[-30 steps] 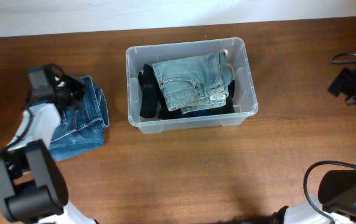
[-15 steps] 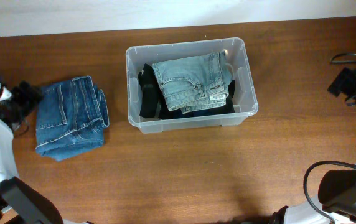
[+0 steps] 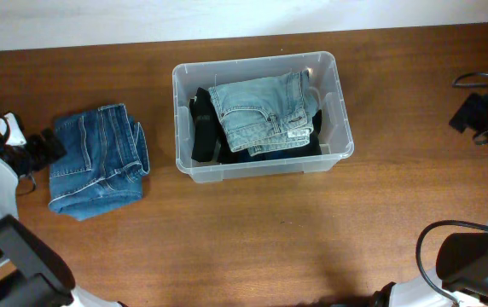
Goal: Pack container
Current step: 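Lower the left gripper and grasp the dark blue jeans' edge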
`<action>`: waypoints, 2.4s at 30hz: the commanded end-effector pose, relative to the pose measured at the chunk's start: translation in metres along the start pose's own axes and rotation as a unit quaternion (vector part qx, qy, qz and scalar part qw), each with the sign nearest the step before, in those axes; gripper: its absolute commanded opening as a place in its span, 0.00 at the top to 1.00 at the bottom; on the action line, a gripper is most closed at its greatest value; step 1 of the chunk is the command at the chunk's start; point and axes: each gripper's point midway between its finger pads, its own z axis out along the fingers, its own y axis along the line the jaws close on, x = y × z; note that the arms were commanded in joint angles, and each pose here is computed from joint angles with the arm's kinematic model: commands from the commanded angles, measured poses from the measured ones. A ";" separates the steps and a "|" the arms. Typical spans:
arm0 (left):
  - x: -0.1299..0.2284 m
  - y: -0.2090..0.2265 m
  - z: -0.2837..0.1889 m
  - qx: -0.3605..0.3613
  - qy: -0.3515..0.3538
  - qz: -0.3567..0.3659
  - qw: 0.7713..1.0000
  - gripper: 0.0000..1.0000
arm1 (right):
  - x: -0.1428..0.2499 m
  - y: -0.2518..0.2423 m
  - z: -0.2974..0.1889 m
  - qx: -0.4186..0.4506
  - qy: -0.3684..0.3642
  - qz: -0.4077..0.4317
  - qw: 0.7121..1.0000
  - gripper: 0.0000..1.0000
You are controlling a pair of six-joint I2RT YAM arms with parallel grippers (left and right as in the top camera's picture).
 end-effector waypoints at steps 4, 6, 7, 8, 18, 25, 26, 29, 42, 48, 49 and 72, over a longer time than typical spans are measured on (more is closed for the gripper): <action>0.017 0.005 0.026 0.002 0.034 0.028 0.999 0.01 | -0.001 -0.002 0.002 0.007 0.001 -0.001 1.000 0.02; 0.021 0.002 0.032 0.012 0.042 0.026 0.999 0.01 | -0.001 -0.002 0.002 0.007 0.001 -0.001 1.000 0.02; 0.023 0.001 0.034 0.017 0.045 0.025 0.999 0.01 | -0.001 -0.002 0.002 0.007 0.001 -0.001 1.000 0.02; 0.026 0.000 0.037 0.021 0.050 0.024 0.998 0.01 | -0.001 -0.002 0.002 0.007 0.001 -0.001 1.000 0.02; 0.049 -0.005 0.059 0.051 0.090 0.012 0.995 0.01 | -0.001 -0.002 0.002 0.007 0.001 -0.001 1.000 0.02; 0.061 -0.016 0.067 0.086 0.111 0.003 0.990 0.01 | -0.001 -0.002 0.002 0.007 0.001 -0.001 1.000 0.02; 0.062 -0.017 0.068 0.091 0.112 0.002 0.990 0.01 | -0.001 -0.002 0.002 0.007 0.001 -0.001 1.000 0.02; 0.065 -0.026 0.068 0.116 0.115 -0.003 0.987 0.01 | -0.001 -0.002 0.002 0.007 0.001 -0.001 1.000 0.02; 0.070 -0.045 0.062 0.173 0.126 -0.016 0.977 0.39 | -0.001 -0.002 0.002 0.007 0.001 -0.001 1.000 0.02; 0.070 -0.045 0.061 0.173 0.126 -0.016 0.977 0.79 | -0.001 -0.002 0.002 0.007 0.001 -0.001 1.000 0.02; 0.070 -0.045 0.061 0.173 0.126 -0.016 0.977 0.87 | -0.001 -0.002 0.002 0.007 0.001 -0.001 1.000 0.02; -0.097 -0.132 -0.083 0.325 -0.028 0.059 0.944 0.99 | -0.001 -0.002 0.002 0.007 0.001 -0.001 1.000 0.02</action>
